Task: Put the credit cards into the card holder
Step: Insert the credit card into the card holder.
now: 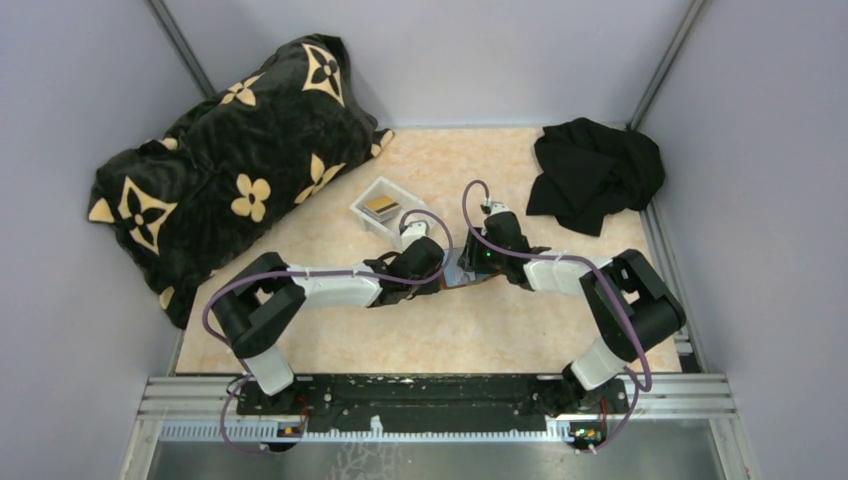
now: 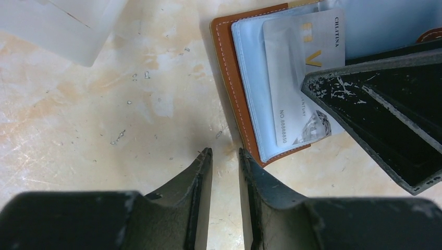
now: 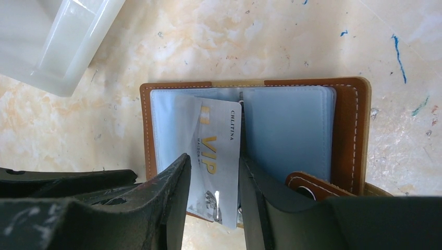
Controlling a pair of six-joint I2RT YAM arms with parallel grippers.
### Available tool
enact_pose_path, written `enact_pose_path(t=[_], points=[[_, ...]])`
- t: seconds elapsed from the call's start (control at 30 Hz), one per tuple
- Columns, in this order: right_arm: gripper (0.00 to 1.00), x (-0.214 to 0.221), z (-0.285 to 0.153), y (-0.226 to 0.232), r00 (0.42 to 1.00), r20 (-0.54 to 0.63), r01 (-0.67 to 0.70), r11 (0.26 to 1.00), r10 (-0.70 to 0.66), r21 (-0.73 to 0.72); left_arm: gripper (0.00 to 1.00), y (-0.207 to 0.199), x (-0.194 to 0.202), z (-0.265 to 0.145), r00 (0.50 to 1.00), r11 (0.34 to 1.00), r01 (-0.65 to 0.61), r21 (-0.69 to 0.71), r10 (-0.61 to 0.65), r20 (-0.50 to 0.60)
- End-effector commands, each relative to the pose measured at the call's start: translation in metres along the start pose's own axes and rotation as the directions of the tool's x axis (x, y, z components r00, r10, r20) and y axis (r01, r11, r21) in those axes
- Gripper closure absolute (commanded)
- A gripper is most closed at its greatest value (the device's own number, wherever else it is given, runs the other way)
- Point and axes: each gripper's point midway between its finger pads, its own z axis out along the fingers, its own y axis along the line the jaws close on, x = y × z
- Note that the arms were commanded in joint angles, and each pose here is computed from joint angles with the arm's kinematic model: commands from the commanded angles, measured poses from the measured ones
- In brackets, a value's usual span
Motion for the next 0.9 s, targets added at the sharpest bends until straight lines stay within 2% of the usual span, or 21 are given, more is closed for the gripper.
enact_pose_path(t=[0.0,0.33,0.5,0.73,0.87], points=[[0.61,-0.008,-0.002,0.007,0.999,0.021,0.026,1.000,-0.026,-0.008,0.68,0.017,0.012,-0.005,0.999,0.998,-0.026,-0.054,0.024,-0.034],[0.61,-0.005,-0.002,0.004,0.999,0.020,0.025,1.000,-0.025,-0.001,0.71,0.005,0.000,-0.011,1.000,1.000,-0.006,-0.019,0.006,-0.010],[0.62,-0.004,-0.002,0.004,0.999,0.021,0.024,1.000,-0.024,-0.003,0.77,-0.003,-0.008,-0.016,1.000,0.999,0.017,0.027,-0.017,0.022],[0.62,-0.004,-0.002,0.004,1.000,0.021,0.023,1.000,-0.023,-0.005,0.98,-0.028,-0.025,-0.025,0.995,0.987,0.048,0.153,-0.061,0.084],[0.63,-0.004,-0.002,0.004,1.000,0.021,0.022,1.000,-0.022,-0.006,1.00,-0.040,-0.028,-0.023,0.993,0.978,0.051,0.203,-0.070,0.090]])
